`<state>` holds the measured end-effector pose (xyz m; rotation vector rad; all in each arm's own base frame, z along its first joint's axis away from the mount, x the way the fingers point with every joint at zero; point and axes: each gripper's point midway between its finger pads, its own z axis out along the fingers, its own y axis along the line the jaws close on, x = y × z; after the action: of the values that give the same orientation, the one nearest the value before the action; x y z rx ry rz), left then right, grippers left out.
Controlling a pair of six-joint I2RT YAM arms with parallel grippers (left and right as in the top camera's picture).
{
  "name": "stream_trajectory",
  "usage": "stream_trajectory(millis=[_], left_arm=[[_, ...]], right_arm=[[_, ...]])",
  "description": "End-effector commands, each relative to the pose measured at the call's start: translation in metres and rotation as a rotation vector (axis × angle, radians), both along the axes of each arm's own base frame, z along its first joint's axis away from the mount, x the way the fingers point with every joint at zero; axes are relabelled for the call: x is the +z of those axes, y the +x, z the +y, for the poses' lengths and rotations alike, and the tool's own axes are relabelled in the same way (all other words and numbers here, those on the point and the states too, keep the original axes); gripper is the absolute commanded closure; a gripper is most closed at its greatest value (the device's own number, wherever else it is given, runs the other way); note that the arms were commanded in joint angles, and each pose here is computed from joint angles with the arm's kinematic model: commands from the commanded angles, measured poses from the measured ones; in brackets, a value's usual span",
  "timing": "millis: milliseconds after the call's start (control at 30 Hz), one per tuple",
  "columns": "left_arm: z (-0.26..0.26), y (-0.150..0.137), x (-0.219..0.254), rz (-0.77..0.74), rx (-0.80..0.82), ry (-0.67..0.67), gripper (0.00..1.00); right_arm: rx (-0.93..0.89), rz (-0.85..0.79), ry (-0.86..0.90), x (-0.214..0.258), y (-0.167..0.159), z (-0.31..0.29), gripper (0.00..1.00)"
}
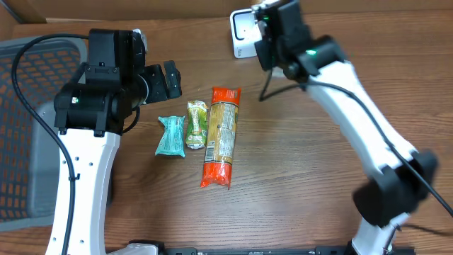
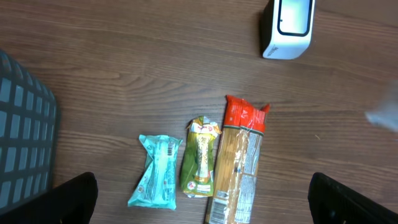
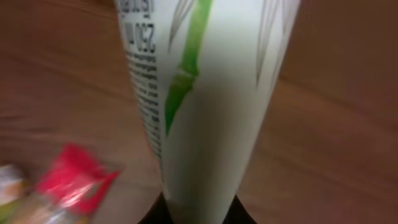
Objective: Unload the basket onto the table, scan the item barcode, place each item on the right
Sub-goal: 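Lift the tube and hold it up to the white scanner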
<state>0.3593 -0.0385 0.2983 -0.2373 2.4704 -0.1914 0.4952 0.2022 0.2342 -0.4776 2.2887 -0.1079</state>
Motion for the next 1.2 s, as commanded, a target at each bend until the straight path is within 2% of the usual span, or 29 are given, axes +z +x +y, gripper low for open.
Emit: stream_trajectory(millis=[0,133,300,500,700,1167], left_arm=[[-0.002,0.001,0.002,-0.004,-0.015,0.001,0.00],[-0.002,0.001,0.002,-0.004,-0.015,0.001,0.00],[-0.002,0.001,0.002,-0.004,-0.015,0.001,0.00],[-0.002,0.001,0.002,-0.004,-0.015,0.001,0.01],[-0.002,0.001,0.002,-0.004,-0.015,0.001,0.00],[-0.002,0.001,0.002,-0.004,-0.015,0.001,0.01]], right_arm=[[-0.032,-0.141,-0.308,0.016,0.028,-0.031,0.96],[0.011,-0.214,-0.444,-0.001,0.062,-0.024,0.96],[0.079,-0.296,-0.527,-0.019,0.092,-0.007,0.96],[0.052,-0.379,-0.637,-0.043,0.120,-0.003,0.96],[0.079,-0.349,-0.722,-0.079,0.128,-0.003,0.96],[0.072,-0.343,-0.717,-0.084,0.128,-0.005,0.96]])
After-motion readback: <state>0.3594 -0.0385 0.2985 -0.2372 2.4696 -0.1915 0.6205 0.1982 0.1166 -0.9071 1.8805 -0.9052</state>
